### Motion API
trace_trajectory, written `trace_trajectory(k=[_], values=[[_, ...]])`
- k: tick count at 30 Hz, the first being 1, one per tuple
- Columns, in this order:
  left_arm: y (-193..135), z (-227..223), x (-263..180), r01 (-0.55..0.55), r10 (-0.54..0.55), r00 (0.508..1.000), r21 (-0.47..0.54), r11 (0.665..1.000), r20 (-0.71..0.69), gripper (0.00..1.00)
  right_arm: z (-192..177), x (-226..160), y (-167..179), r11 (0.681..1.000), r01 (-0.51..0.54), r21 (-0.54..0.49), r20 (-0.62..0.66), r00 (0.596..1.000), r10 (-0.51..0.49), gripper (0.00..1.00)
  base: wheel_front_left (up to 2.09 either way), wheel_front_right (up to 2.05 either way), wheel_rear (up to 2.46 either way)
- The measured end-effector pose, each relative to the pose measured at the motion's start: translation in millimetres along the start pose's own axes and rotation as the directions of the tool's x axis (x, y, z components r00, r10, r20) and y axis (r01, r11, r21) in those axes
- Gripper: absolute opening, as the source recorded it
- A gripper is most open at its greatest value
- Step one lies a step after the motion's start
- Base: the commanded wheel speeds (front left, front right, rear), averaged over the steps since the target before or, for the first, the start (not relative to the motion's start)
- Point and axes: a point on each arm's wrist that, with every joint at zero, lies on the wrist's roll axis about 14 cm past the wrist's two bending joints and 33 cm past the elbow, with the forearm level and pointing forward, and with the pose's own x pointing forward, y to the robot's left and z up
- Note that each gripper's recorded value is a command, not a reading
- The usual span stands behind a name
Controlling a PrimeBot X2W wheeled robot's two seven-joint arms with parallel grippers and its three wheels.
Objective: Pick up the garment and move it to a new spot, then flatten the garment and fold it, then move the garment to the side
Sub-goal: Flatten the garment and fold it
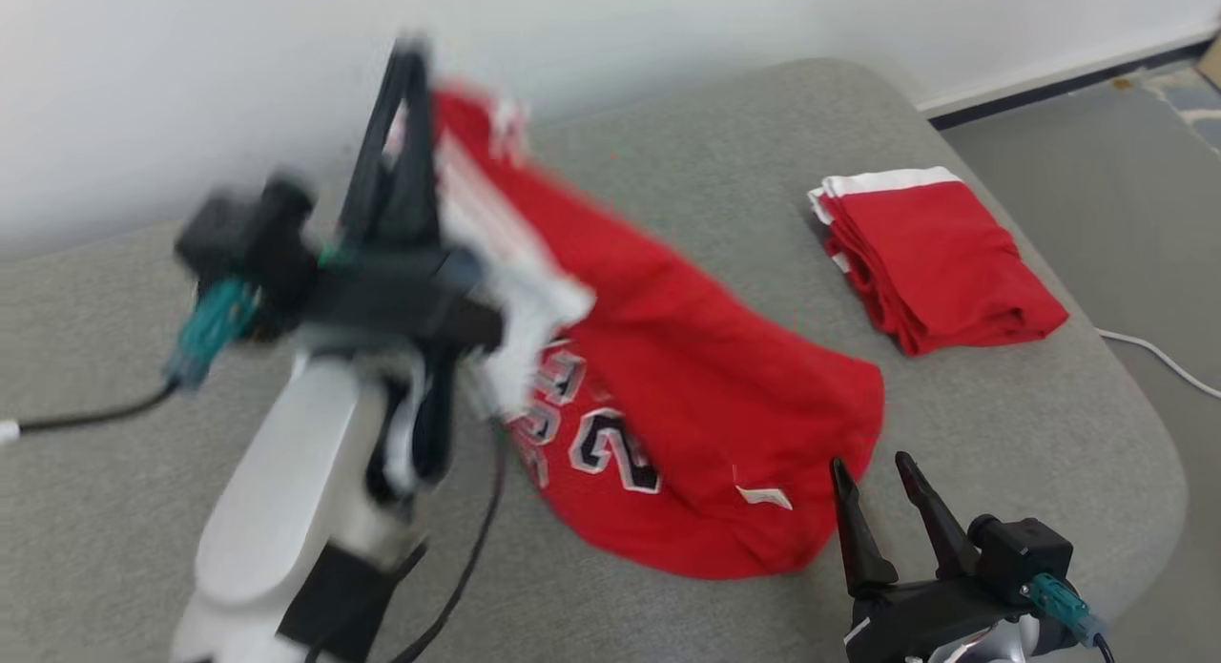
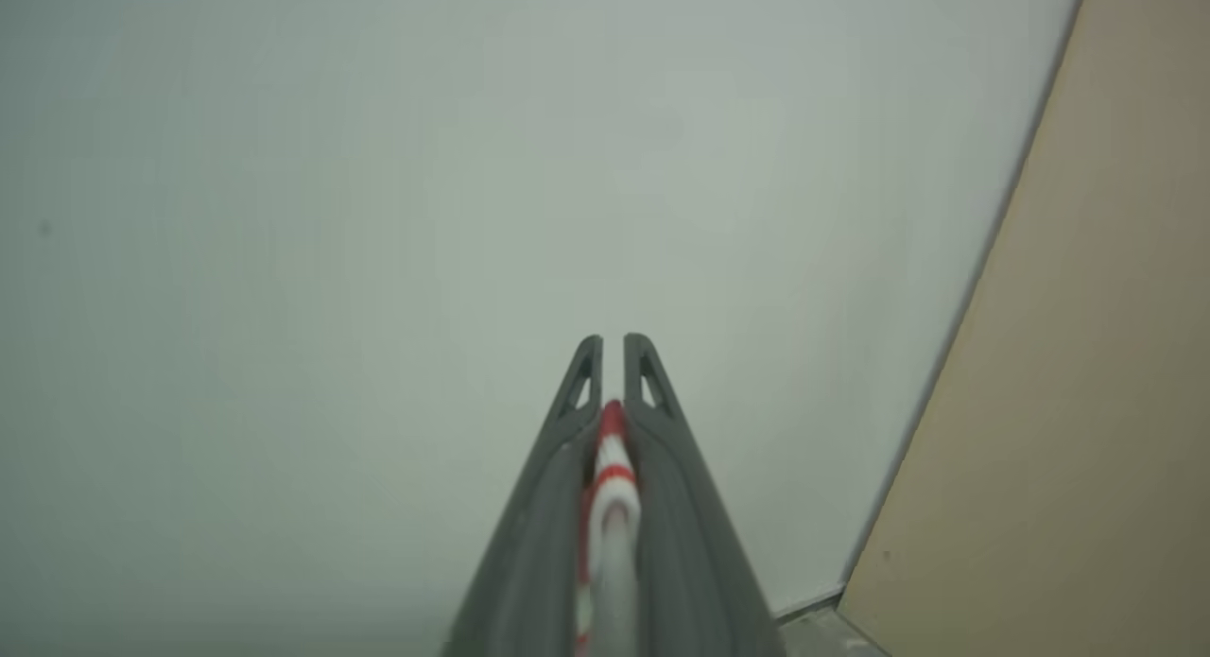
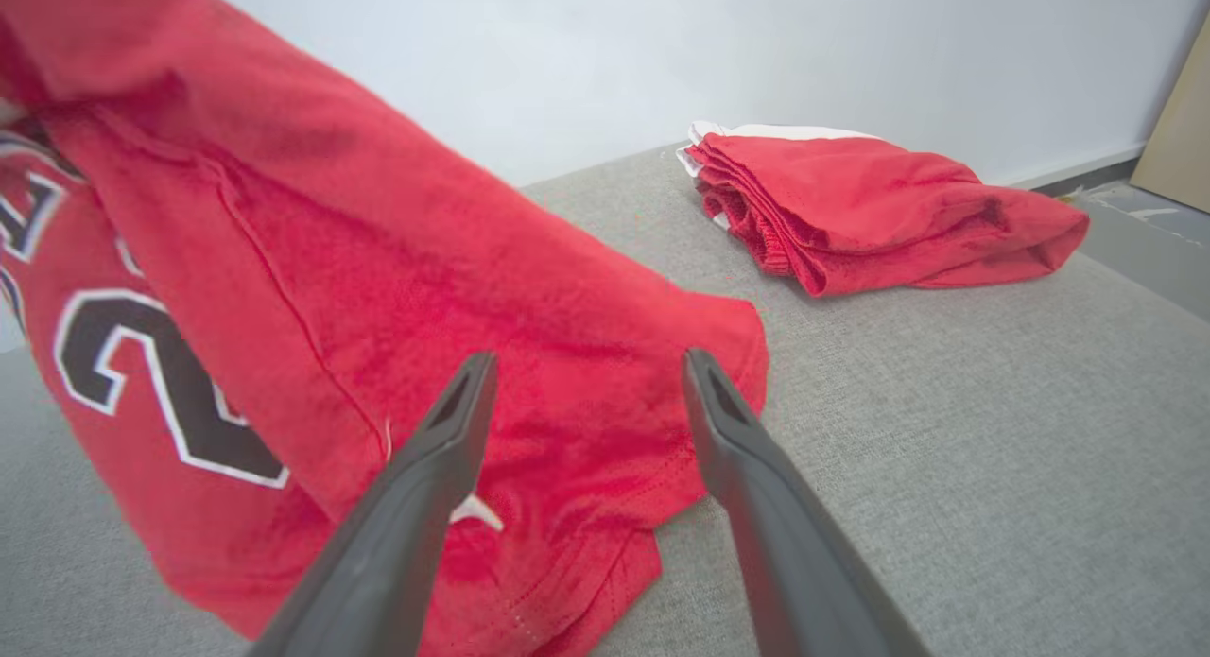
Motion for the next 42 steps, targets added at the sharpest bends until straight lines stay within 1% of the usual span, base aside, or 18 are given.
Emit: trace_trajectory(k=[1,3,6,9,11,14,16,18,22,25,28,31,33,34,35,36,39,42], values=[[24.5,-15.2,-15.0,-0.070,0.071,0.996,0.017,0.997,-0.049,0.00,-0.2,1.8,3.0,1.000,-0.010,-0.002,-0.002,1.000,0.010,1.00,0.00,0.00,0.00],[70.5,-39.9,-49.1,-0.203,0.208,0.969,0.049,0.978,-0.134,0.00,-0.3,5.5,7.6,1.000,-0.025,-0.009,-0.004,1.000,0.025,1.00,0.00,0.00,0.00],[127.3,-57.6,-103.1,-0.389,0.395,0.895,0.070,0.918,-0.205,0.00,-2.3,10.5,16.2,0.998,-0.052,-0.018,-0.015,0.999,0.052,1.00,0.00,0.00,0.00],[165.1,-55.6,-146.4,-0.518,0.524,0.825,0.086,0.851,-0.214,0.00,-5.2,14.7,25.2,0.996,-0.082,-0.029,-0.030,0.996,0.081,1.00,0.00,0.00,0.00],[179.7,-49.3,-167.5,-0.574,0.579,0.790,0.086,0.814,-0.203,0.00,-7.4,16.5,31.6,0.994,-0.101,-0.034,-0.041,0.994,0.100,1.00,0.00,0.00,0.00],[188.5,-39.0,-189.3,-0.620,0.622,0.762,0.076,0.781,-0.181,0.00,-7.5,19.8,41.6,0.990,-0.133,-0.041,-0.049,0.990,0.131,1.00,0.00,0.00,0.00],[186.2,-32.4,-195.9,-0.627,0.628,0.761,0.064,0.777,-0.165,0.00,-6.6,21.5,48.8,0.987,-0.155,-0.044,-0.050,0.987,0.153,1.00,0.00,0.00,0.00],[180.4,-24.1,-198.1,-0.620,0.620,0.771,0.055,0.783,-0.145,0.00,-7.2,21.4,54.2,0.984,-0.171,-0.045,-0.056,0.984,0.169,1.00,0.00,0.00,0.00],[159.9,-5.4,-195.8,-0.586,0.588,0.803,0.055,0.809,-0.098,0.00,-5.1,20.2,64.1,0.978,-0.202,-0.049,-0.053,0.979,0.199,1.00,0.00,0.00,0.00],[145.4,6.4,-199.9,-0.578,0.582,0.809,0.066,0.813,-0.082,0.00,-4.4,18.2,69.7,0.974,-0.219,-0.050,-0.053,0.975,0.216,1.00,0.00,0.00,0.00],[143.4,10.4,-216.5,-0.609,0.616,0.782,0.093,0.788,-0.093,0.00,-1.4,18.8,75.3,0.971,-0.236,-0.051,-0.048,0.971,0.233,1.00,0.00,0.00,0.00],[155.0,10.3,-236.7,-0.655,0.667,0.736,0.128,0.745,-0.115,0.00,0.4,19.8,79.9,0.967,-0.248,-0.052,-0.043,0.968,0.246,1.00,0.00,0.00,0.00],[164.4,5.0,-245.4,-0.667,0.685,0.714,0.158,0.729,-0.143,0.00,0.5,20.3,81.7,0.966,-0.253,-0.052,-0.043,0.967,0.251,1.00,0.00,0.00,0.00],[169.1,0.0,-248.5,-0.666,0.689,0.705,0.178,0.725,-0.167,0.21,0.6,20.6,82.1,0.966,-0.254,-0.052,-0.043,0.967,0.252,1.00,0.00,0.00,0.00],[174.2,-4.3,-249.9,-0.662,0.691,0.699,0.198,0.723,-0.184,0.45,0.5,21.0,82.2,0.966,-0.255,-0.053,-0.044,0.967,0.252,1.00,0.00,0.00,0.00],[180.5,-8.1,-250.9,-0.662,0.697,0.689,0.219,0.717,-0.196,1.00,0.0,21.4,82.5,0.965,-0.256,-0.053,-0.047,0.966,0.253,1.00,0.00,0.00,0.00],[196.4,-19.3,-253.9,-0.664,0.715,0.662,0.266,0.699,-0.225,1.00,-0.1,21.7,84.8,0.964,-0.261,-0.053,-0.050,0.965,0.259,1.00,0.00,0.00,0.00],[213.0,-22.7,-261.0,-0.681,0.744,0.631,0.305,0.666,-0.218,1.00,1.1,22.2,82.4,0.965,-0.255,-0.055,-0.047,0.967,0.252,1.00,0.00,0.00,0.00]])
